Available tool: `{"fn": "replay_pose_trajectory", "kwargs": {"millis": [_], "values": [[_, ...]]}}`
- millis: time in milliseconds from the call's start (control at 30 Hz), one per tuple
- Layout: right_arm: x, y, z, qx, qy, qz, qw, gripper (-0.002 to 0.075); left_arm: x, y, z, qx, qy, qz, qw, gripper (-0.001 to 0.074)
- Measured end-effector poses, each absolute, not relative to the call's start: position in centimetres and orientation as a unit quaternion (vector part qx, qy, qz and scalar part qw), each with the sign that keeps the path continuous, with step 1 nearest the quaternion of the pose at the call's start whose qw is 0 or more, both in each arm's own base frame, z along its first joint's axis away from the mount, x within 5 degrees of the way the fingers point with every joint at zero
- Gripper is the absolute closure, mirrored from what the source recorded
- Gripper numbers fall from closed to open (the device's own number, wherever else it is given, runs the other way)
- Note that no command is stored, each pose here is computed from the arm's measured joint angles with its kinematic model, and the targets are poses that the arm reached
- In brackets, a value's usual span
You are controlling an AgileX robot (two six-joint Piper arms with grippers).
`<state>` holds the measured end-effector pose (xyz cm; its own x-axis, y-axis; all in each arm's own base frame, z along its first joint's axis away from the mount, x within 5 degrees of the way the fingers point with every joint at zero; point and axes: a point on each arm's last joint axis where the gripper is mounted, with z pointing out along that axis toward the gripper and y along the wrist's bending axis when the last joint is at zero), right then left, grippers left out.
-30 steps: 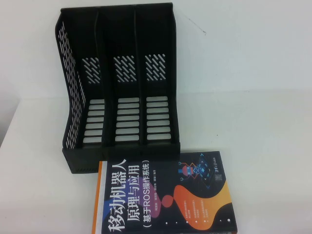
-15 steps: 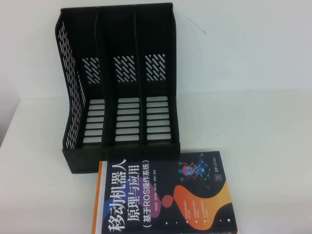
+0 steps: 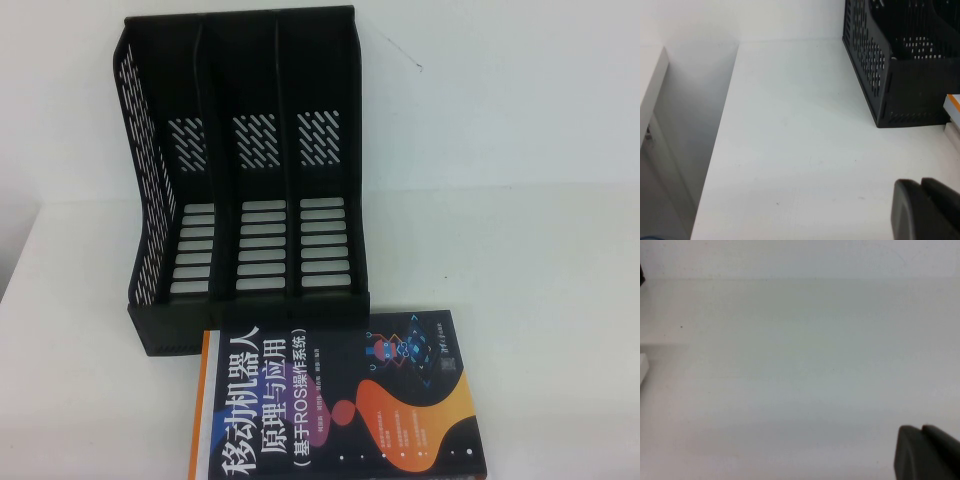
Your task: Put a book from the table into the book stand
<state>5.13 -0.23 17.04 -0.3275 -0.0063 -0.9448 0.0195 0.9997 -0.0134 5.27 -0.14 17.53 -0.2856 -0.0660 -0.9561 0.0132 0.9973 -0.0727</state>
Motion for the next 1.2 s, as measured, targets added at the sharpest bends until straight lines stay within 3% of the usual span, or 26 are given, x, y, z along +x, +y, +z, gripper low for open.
{"fn": "replay_pose_trajectory", "kwargs": {"millis": [667, 733, 867, 1033, 1200], "values": [[5.1, -0.2, 17.0, 0.004, 0.815, -0.011, 0.580, 0.0729, 5.4, -0.2, 17.9, -0.016, 0.788, -0.035, 0.615, 0.0737], [5.2, -0.2, 17.1, 0.004, 0.811, -0.011, 0.585, 0.0729, 5.5, -0.2, 18.3, -0.013, 0.769, -0.035, 0.638, 0.0737], [5.4, -0.2, 17.7, 0.001, 0.783, -0.008, 0.622, 0.0729, 5.6, -0.3, 20.7, 0.008, 0.679, -0.026, 0.734, 0.0737], [5.7, 0.0, 20.2, -0.005, 0.690, -0.002, 0.724, 0.0729, 5.0, -0.5, 23.3, 0.026, 0.561, -0.030, 0.827, 0.0738], [5.3, 0.2, 22.3, -0.010, 0.599, 0.005, 0.801, 0.0729, 4.2, -0.7, 24.8, 0.032, 0.480, -0.038, 0.876, 0.0737]]}}
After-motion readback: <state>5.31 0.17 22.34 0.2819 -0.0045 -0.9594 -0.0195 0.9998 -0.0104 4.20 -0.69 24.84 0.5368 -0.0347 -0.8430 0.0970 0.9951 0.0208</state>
